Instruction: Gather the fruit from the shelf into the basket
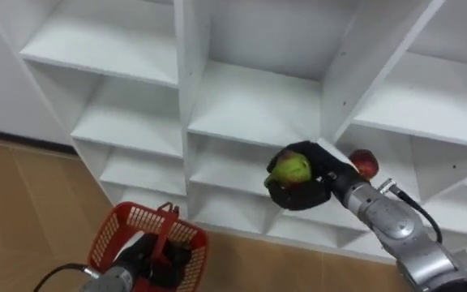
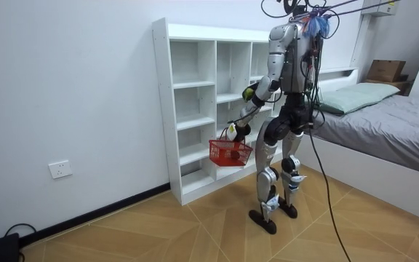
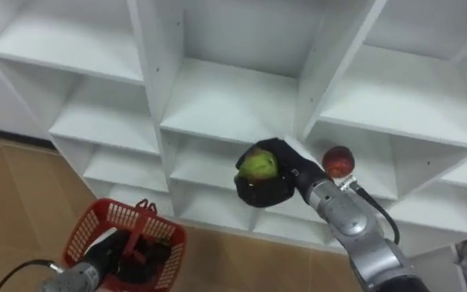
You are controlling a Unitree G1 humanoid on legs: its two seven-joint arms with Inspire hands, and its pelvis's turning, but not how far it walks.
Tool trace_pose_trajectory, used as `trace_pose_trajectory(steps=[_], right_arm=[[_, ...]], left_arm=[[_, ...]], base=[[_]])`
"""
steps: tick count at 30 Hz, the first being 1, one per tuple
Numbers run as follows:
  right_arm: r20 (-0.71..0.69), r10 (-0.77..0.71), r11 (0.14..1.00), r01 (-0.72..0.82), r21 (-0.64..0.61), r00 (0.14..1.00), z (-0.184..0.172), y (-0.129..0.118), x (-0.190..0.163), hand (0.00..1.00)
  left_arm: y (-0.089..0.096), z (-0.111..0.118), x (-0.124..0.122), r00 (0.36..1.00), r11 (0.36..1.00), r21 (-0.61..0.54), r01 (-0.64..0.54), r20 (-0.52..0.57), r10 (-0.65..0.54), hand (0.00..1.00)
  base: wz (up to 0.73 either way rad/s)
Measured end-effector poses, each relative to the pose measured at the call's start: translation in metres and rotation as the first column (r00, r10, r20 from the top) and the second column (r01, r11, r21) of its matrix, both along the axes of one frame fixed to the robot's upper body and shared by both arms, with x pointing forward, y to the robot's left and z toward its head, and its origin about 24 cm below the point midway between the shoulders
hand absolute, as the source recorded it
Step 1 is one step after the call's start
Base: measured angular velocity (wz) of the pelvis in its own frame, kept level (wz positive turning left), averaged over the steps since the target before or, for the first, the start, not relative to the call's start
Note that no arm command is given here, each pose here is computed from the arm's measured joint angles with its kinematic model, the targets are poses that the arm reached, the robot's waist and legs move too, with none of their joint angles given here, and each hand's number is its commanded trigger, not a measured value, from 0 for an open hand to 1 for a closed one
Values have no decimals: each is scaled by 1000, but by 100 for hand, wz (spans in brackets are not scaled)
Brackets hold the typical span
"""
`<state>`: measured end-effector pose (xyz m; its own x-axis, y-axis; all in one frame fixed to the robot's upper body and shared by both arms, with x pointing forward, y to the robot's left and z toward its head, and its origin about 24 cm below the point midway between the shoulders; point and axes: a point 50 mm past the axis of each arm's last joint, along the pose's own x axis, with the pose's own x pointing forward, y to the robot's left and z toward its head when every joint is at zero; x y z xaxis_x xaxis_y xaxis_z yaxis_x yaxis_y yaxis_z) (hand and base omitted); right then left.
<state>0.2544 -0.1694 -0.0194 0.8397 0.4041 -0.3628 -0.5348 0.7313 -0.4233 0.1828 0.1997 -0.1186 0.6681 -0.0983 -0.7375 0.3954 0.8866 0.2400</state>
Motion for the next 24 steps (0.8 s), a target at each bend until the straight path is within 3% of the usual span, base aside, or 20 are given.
trace_pose_trajectory(steps=[14,24], right_arm=[[-91,35,999,-34,11,995,-24,12,-34,100],[-176,2,1000,0,8,984,-43,12,-42,100]], left_arm=[[-32,5,7,997,992,-109,65,55,-59,100],[-37,7,4,995,984,-158,82,64,-73,100]], base=[[-7],[-6]])
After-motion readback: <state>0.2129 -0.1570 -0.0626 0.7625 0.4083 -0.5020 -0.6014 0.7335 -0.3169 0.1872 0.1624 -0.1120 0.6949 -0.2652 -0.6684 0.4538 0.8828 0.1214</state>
